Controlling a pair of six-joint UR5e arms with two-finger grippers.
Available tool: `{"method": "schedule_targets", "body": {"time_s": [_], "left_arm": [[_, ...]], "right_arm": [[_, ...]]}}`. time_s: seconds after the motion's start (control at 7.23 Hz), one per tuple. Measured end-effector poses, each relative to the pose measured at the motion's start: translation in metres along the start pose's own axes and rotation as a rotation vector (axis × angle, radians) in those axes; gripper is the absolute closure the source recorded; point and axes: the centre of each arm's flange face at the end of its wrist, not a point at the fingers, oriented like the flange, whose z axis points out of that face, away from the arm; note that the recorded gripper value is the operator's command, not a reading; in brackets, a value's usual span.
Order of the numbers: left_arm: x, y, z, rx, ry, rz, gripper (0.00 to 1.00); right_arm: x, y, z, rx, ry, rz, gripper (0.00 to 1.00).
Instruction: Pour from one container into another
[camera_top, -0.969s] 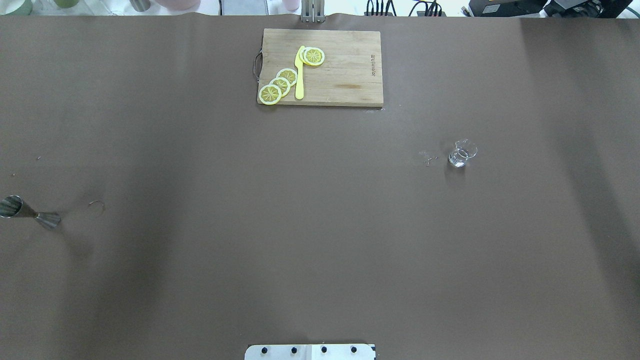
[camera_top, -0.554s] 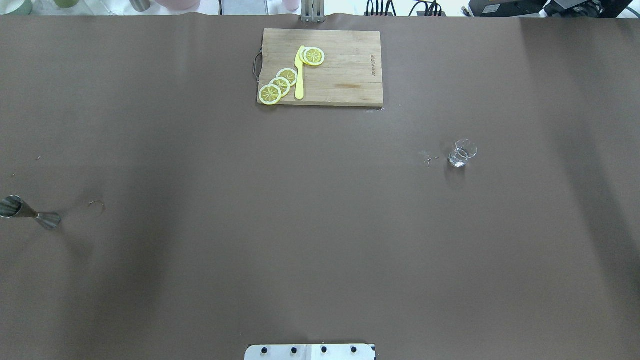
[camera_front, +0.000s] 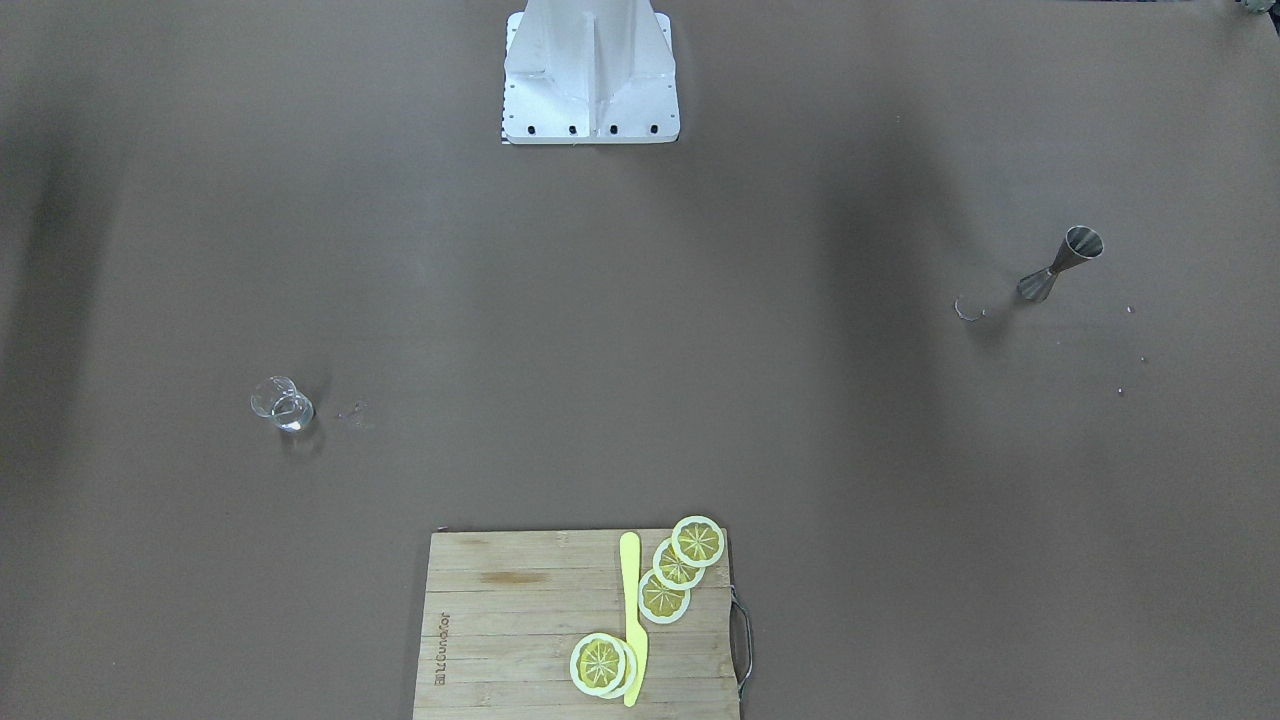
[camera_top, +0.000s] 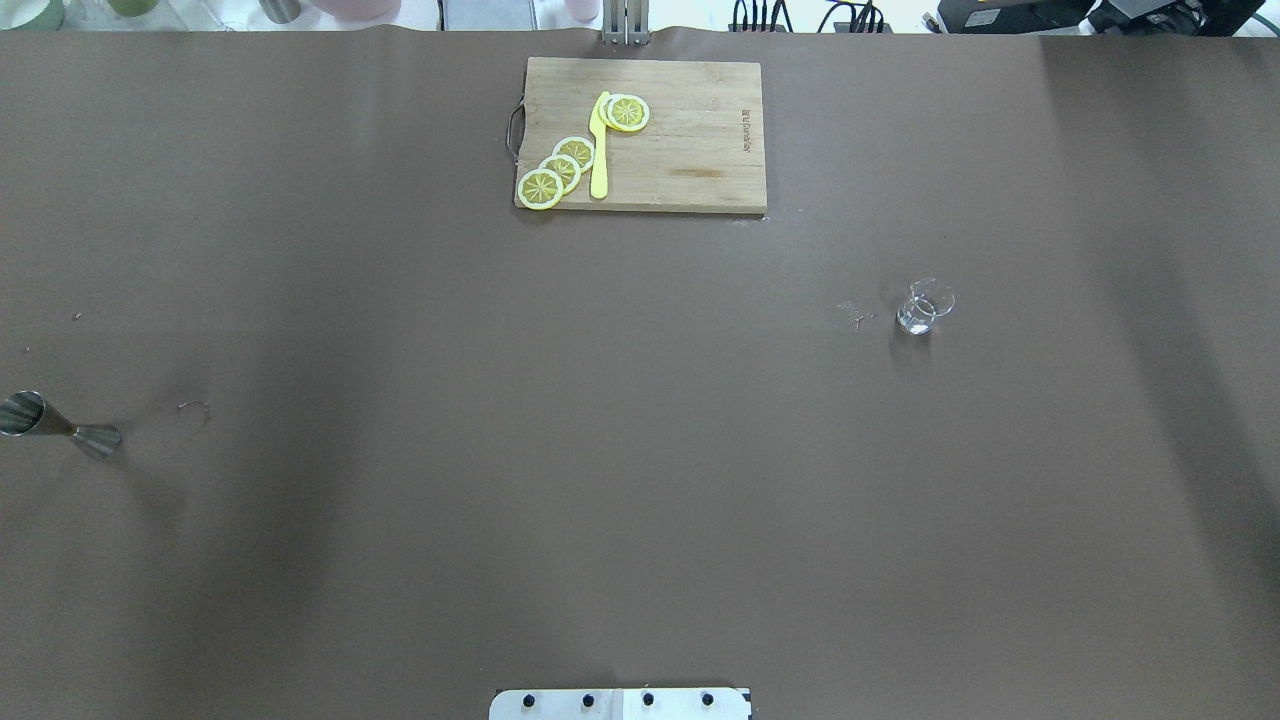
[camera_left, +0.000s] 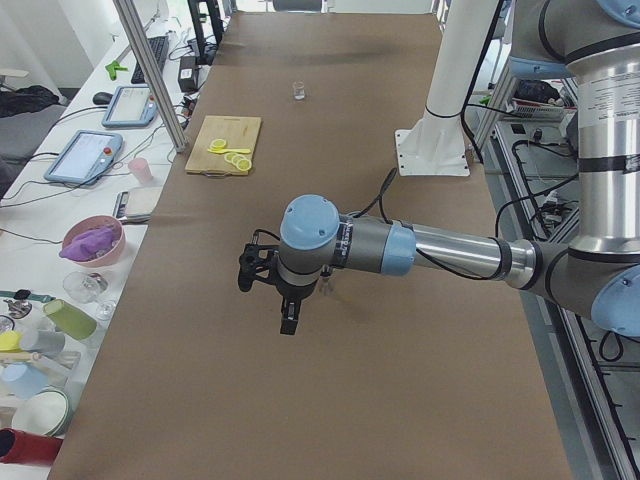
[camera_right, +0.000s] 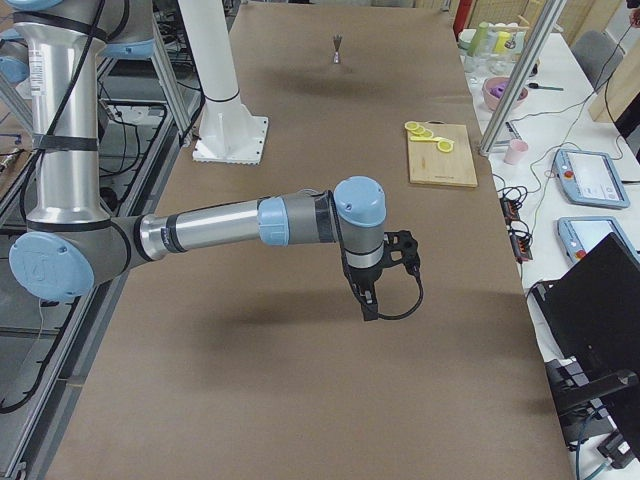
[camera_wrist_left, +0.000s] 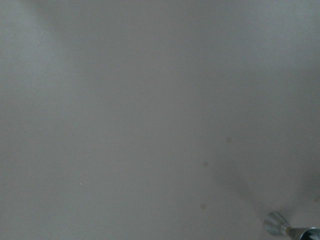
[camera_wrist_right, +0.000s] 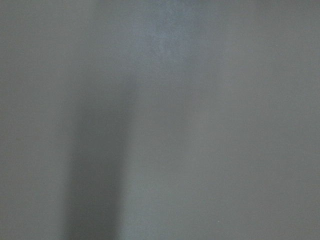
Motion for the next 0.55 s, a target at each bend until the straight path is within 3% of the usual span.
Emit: {"method": "schedule_targets", "body": {"time_s": [0.55], "left_arm": [[0.0072,-0.0078,-0.0058,0.054,0.004,0.017,0.02]], "right_arm": [[-0.0014,-0.0034,-0.0023,0.005,0.000,-0.004,0.00]]}}
